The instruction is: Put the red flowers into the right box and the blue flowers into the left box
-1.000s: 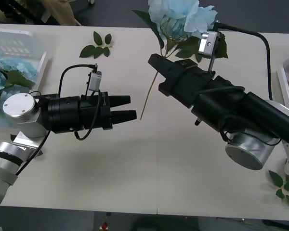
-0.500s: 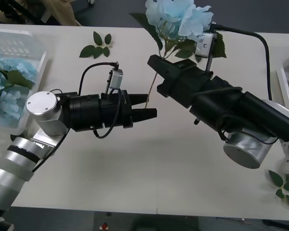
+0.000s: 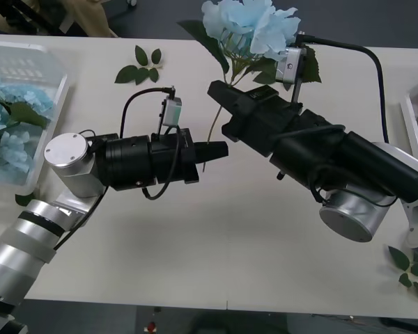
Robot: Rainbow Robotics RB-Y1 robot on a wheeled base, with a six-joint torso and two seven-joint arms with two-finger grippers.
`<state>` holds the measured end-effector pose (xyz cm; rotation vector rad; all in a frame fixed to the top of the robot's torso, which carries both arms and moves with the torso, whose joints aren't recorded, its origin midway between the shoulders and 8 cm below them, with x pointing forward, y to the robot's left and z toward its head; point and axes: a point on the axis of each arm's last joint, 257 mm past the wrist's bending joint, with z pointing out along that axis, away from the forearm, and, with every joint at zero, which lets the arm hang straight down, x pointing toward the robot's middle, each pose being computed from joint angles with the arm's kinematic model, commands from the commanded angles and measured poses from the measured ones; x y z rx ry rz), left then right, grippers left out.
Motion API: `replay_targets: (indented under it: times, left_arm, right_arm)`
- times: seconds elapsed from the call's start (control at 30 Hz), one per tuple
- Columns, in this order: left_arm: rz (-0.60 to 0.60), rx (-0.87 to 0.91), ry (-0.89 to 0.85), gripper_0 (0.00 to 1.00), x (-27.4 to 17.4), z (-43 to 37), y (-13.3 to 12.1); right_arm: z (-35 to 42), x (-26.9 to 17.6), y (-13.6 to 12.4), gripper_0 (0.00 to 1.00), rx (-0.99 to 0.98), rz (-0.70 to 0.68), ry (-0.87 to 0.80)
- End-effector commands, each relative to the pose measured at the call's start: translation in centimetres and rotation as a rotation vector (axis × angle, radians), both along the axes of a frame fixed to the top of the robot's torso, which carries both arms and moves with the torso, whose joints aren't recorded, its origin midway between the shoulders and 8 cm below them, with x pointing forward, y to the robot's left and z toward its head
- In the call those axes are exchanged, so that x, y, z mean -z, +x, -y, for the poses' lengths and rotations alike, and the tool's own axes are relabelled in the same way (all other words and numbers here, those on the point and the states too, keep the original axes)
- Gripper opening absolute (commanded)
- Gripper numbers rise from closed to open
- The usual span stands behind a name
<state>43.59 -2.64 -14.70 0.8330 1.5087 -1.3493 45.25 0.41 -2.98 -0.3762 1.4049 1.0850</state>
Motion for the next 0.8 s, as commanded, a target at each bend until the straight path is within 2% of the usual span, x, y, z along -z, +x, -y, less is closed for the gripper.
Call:
replay_targets:
  times: [0.03,0.17,0.23,0.27,0.3,0.37,0.47,0.57,0.8]
  left_arm:
    - [0.076,-0.009,-0.021,0.00,-2.8,0.2,0.9]
    - [0.074,-0.025,-0.021,0.00,-2.7,0.0,1.3]
    - [0.068,-0.039,-0.022,0.00,-2.5,-0.2,1.5]
    - [0.066,-0.044,-0.021,0.00,-2.5,-0.3,1.6]
    - [0.063,-0.052,-0.018,0.00,-2.2,-0.5,1.7]
    - [0.059,-0.065,-0.014,0.00,-2.0,-0.9,2.0]
    - [0.043,-0.100,-0.001,0.00,-1.0,-1.9,2.5]
    - [0.006,-0.190,0.023,0.00,1.2,-4.3,3.8]
    - [-0.025,-0.300,0.020,0.00,1.9,-9.8,5.4]
  right_arm:
    - [-0.7,-2.3,-0.5,0.00,-0.008,0.071,0.007]
    - [-0.6,-2.3,-0.5,0.00,-0.007,0.073,0.004]
    - [-0.5,-2.3,-0.4,0.50,-0.005,0.073,0.001]
    - [-0.5,-2.2,-0.4,0.66,-0.005,0.075,-0.003]
    - [-0.4,-2.1,-0.4,0.72,-0.002,0.075,-0.009]
    - [-0.2,-2.1,-0.3,0.79,0.001,0.080,-0.017]
    - [-0.1,-2.0,-0.2,0.83,0.005,0.084,-0.026]
    - [0.1,-1.9,-0.1,0.85,0.007,0.089,-0.034]
    - [0.2,-2.0,-0.1,0.86,0.009,0.092,-0.037]
